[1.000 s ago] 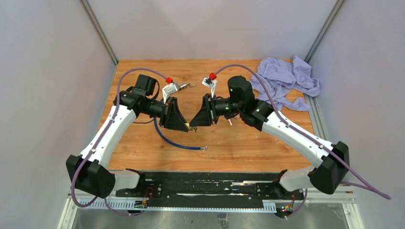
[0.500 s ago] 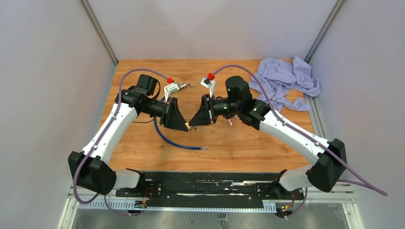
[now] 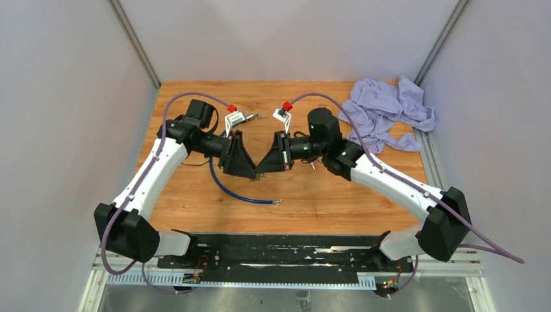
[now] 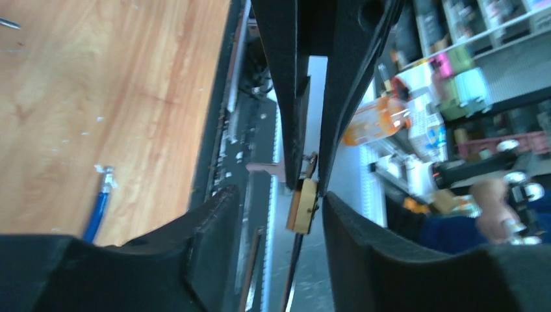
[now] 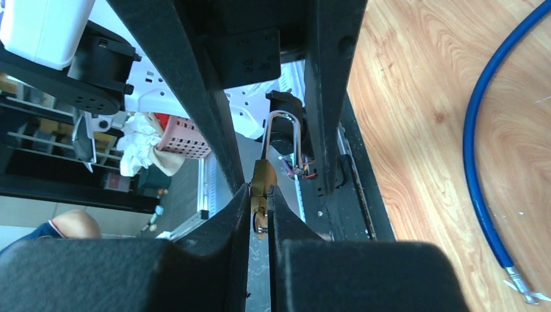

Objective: Unlock with the key

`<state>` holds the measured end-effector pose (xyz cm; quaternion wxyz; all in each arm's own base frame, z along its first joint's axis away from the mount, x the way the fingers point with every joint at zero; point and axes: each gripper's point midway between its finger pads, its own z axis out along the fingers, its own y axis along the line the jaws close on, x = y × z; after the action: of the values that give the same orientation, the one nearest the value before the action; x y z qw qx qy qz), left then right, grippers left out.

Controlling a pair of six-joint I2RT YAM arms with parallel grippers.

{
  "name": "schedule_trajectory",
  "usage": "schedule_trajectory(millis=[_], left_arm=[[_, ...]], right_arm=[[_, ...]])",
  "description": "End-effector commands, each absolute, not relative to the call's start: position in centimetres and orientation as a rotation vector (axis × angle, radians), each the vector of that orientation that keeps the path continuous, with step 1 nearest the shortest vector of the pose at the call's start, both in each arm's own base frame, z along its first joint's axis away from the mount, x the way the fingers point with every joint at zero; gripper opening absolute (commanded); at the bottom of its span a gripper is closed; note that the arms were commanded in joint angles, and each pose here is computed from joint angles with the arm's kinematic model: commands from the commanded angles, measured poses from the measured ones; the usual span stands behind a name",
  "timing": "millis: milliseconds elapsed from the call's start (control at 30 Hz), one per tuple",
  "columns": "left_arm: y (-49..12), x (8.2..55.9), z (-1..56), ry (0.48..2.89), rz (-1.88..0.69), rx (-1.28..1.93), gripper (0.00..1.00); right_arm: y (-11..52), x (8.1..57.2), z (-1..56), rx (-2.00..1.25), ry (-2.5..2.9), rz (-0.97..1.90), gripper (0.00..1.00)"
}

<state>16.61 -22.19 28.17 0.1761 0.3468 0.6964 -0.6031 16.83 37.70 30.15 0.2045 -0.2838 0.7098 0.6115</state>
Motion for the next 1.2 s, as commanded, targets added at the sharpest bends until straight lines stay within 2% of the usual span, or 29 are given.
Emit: schedule_trajectory(millis=[0, 133, 333, 633, 733, 1033, 1167], left_arm=[[-21.7, 19.3, 28.4, 1.919, -1.516, 1.03, 0.6], [-20.2, 21.5, 27.3, 1.937, -1.316, 1.055, 0.8], [-18.8, 21.9, 24.5, 1.956, -1.151, 1.129, 0.78], [-17.4, 22.1, 22.4, 1.934, -0.979, 1.238, 0.6], [-17.4, 22.1, 22.6, 1.928, -0.981, 1.241, 0.61], [-16.7, 22.4, 22.5, 1.899, -0.887, 1.312, 0.73], [-17.8, 21.2, 23.1, 1.813, -0.915, 1.384, 0.75]], right_arm=[[37.0, 17.8, 30.6, -0.668, 1.977, 1.824, 0.01], [36.4, 17.8, 29.8, -0.631, 2.003, 1.851, 0.01], [35.7, 18.4, 28.3, -0.581, 2.078, 1.808, 0.01], [35.8, 20.0, 25.8, -0.46, 2.204, 1.778, 0.01], [35.5, 20.5, 24.9, -0.435, 2.233, 1.761, 0.01], [34.8, 21.3, 24.3, -0.418, 2.258, 1.719, 0.01], [35.1, 21.6, 24.8, -0.406, 2.254, 1.735, 0.01]])
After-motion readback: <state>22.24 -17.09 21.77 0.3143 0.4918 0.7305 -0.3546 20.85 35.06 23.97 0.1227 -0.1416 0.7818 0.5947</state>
